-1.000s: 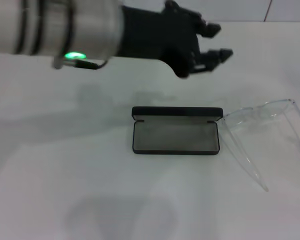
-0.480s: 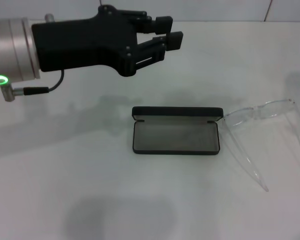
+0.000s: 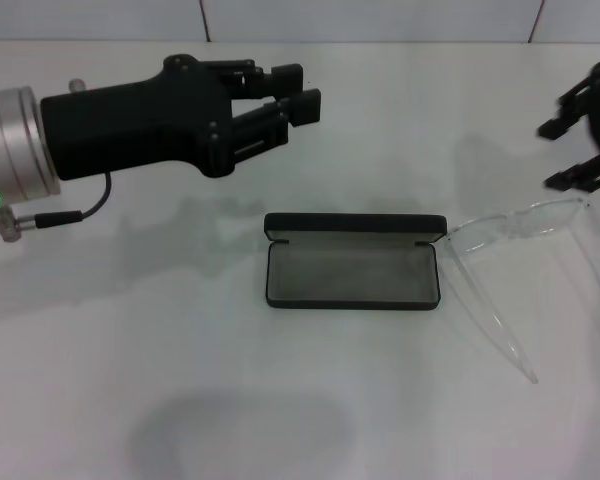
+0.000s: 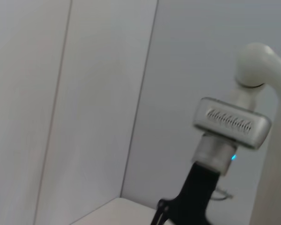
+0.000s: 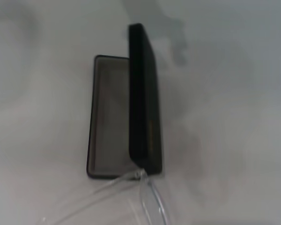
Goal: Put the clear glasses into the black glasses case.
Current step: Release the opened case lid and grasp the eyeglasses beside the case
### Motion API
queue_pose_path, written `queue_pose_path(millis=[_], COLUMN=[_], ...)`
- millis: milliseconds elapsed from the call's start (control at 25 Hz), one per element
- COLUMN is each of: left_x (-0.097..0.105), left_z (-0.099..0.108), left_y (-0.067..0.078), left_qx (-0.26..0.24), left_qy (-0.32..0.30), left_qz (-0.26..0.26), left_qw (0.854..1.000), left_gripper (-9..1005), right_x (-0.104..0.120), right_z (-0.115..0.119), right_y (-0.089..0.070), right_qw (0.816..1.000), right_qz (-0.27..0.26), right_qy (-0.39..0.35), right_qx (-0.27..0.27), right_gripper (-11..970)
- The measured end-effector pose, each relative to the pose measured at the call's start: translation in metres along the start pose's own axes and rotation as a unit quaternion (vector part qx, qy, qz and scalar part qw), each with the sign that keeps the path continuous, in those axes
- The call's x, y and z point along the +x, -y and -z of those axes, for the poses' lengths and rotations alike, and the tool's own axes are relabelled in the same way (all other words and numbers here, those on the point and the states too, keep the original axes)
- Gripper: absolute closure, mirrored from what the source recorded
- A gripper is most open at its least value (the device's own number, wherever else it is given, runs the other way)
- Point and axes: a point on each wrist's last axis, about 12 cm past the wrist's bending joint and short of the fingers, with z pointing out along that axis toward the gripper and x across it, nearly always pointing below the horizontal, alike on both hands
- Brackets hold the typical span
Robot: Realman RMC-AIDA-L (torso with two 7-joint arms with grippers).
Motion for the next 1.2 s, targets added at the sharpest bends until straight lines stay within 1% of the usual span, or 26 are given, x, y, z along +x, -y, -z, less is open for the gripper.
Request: queue_pose_path(millis=[40, 80, 240, 440, 760, 1120, 1200], left_x=[0.001, 0.001, 0.003, 0.007, 0.007, 0.008, 0.008], left_z=[0.000, 0.000, -0.001, -0.003, -0.002, -0.001, -0.001], left_y=[0.001, 0.001, 0.003, 0.000, 0.005, 0.006, 0.006], left_qx=[0.003, 0.005, 0.010, 0.013, 0.038, 0.046, 0.046], left_qy=[0.000, 0.000, -0.002, 0.001, 0.048, 0.053, 0.054], left_qz=[-0.002, -0.003, -0.003, 0.011, 0.015, 0.020, 0.020], left_qw=[1.000, 1.000, 1.000, 1.000, 0.998, 0.997, 0.997], left_gripper=[683, 683, 683, 683, 683, 683, 683], right_x=[0.000, -0.010, -0.019, -0.022, -0.016, -0.012, -0.012], right_z=[0.000, -0.017, -0.042, -0.062, -0.074, -0.082, -0.083], right_y=[0.000, -0.002, -0.006, -0.006, -0.008, -0.011, -0.011], right_qw=[1.000, 1.000, 0.998, 0.997, 0.996, 0.995, 0.995], right_qz=[0.000, 0.021, 0.041, 0.051, 0.045, 0.047, 0.046], right_qy=[0.000, -0.007, -0.029, -0.047, -0.059, -0.081, -0.080], right_qx=[0.000, -0.009, -0.027, -0.034, -0.044, -0.047, -0.045], right_gripper=[381, 382, 385, 387, 390, 393, 456])
